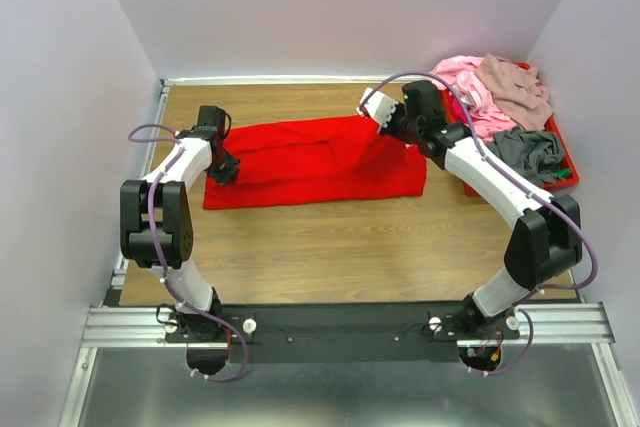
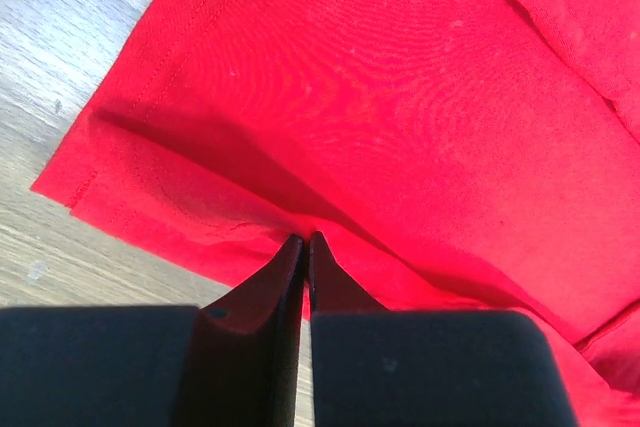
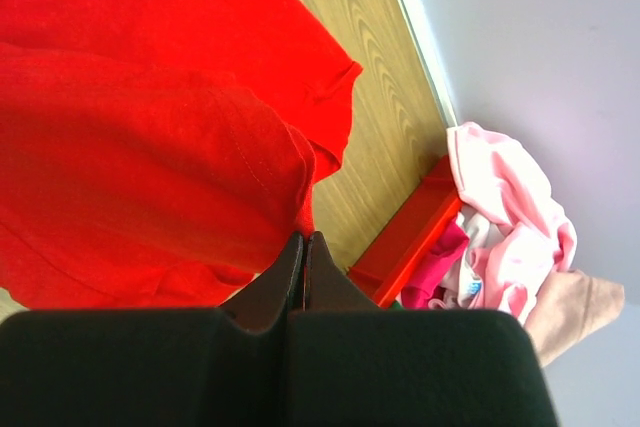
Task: Fold and stack the t-shirts
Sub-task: Fold the tshirt
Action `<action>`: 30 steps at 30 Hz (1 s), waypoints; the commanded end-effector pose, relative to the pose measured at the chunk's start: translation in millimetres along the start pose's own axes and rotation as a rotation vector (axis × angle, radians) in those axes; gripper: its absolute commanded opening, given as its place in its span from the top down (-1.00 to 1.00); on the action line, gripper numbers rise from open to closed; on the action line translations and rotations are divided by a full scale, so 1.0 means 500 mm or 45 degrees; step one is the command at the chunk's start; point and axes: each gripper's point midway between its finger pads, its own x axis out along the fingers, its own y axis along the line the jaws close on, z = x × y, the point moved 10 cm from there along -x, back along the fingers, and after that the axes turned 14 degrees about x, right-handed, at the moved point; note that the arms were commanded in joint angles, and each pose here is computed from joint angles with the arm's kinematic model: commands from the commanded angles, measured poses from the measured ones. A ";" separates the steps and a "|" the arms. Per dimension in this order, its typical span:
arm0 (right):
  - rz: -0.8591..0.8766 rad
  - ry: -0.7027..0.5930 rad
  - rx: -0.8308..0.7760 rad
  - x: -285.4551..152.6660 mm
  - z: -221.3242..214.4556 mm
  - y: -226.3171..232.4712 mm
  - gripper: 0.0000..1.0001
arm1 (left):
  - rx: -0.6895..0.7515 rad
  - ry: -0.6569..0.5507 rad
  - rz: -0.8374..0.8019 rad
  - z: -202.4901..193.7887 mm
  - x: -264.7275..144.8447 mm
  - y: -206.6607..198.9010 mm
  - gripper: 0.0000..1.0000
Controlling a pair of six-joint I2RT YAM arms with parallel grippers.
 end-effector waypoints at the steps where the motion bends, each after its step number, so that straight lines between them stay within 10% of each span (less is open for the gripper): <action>1: -0.032 -0.023 0.026 0.009 0.009 -0.011 0.99 | 0.000 -0.017 -0.020 0.015 0.003 -0.006 0.78; 30: -0.091 -0.025 0.058 0.103 0.055 -0.053 0.99 | 0.001 -0.025 -0.036 0.032 0.007 -0.005 0.79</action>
